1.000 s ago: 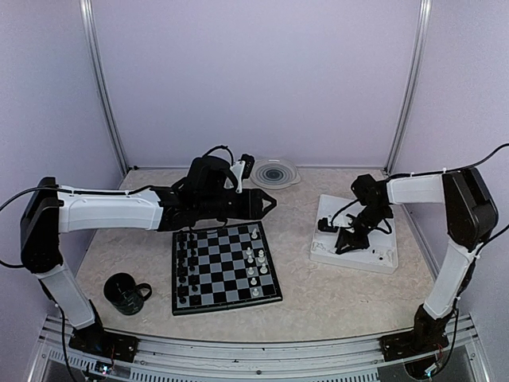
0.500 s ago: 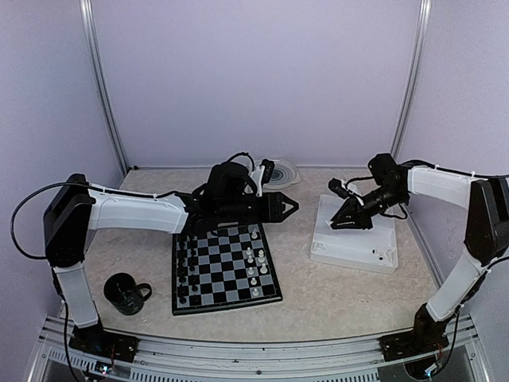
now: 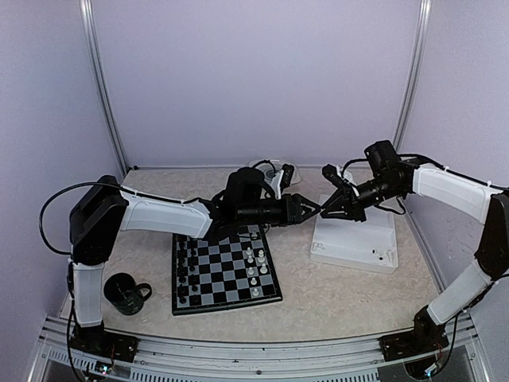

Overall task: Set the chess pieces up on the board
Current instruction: Pass from the right arm to the left, then place the knight at b1.

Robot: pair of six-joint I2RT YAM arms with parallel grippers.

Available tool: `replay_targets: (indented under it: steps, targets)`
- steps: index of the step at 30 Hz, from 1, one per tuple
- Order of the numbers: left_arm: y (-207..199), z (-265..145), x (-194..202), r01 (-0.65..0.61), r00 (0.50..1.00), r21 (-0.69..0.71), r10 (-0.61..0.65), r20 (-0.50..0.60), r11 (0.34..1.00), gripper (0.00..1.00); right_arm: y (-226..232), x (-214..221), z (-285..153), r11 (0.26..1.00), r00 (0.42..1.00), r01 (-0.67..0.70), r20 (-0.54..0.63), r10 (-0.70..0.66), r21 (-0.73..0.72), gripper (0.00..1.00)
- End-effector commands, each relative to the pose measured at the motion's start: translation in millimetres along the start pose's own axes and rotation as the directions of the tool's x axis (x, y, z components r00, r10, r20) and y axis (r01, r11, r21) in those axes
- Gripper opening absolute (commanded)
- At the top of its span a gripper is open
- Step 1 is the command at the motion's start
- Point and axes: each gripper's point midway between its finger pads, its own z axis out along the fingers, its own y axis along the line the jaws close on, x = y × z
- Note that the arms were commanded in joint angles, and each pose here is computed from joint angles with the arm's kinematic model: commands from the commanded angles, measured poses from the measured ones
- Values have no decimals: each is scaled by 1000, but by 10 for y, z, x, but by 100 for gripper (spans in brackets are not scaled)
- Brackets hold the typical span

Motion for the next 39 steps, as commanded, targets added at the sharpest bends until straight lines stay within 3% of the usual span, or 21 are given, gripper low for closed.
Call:
replay_targets:
  steps: [1, 10, 13, 18, 20, 22, 25, 29, 33, 39]
  targets:
    - [-157, 70, -5, 13, 1000, 84, -13, -2, 996, 42, 8, -111, 24, 999, 1000, 28, -3, -28, 21, 8]
    - [-178, 54, -5, 18, 1000, 104, -18, 1, 994, 13, 26, -166, 96, 998, 998, 61, -13, -60, 21, 9]
    - [-162, 29, -16, 13, 1000, 99, -13, 6, 995, 4, 49, -151, 88, 998, 998, 54, -16, -54, 18, 22]
    - [-75, -124, 41, -69, 997, 16, 70, -39, 997, 2, -7, -24, -228, 1000, 996, -12, 89, 10, 27, 45]
    - [-65, -246, 87, -150, 986, -61, 145, -86, 987, 2, -107, 78, -366, 998, 990, -43, 134, 36, 53, 49]
    - [-30, -379, 194, -252, 961, -152, 228, -157, 956, 2, -248, 220, -416, 990, 987, -86, 142, 70, 110, 49]
    - [112, -632, 537, -409, 888, -275, 311, -339, 870, 2, -559, 444, -442, 950, 991, -135, 60, 123, 282, 51]
    - [225, -938, 870, -556, 788, -355, 340, -514, 752, 0, -726, 598, -485, 911, 990, -138, 15, 143, 389, 52]
    - [333, -1075, 1119, -600, 737, -382, 302, -605, 703, 0, -720, 679, -406, 920, 985, -161, 1, 172, 358, 54]
    - [496, -1043, 1276, -620, 709, -398, 265, -654, 676, 0, -747, 761, -373, 916, 981, -173, -17, 191, 363, 58]
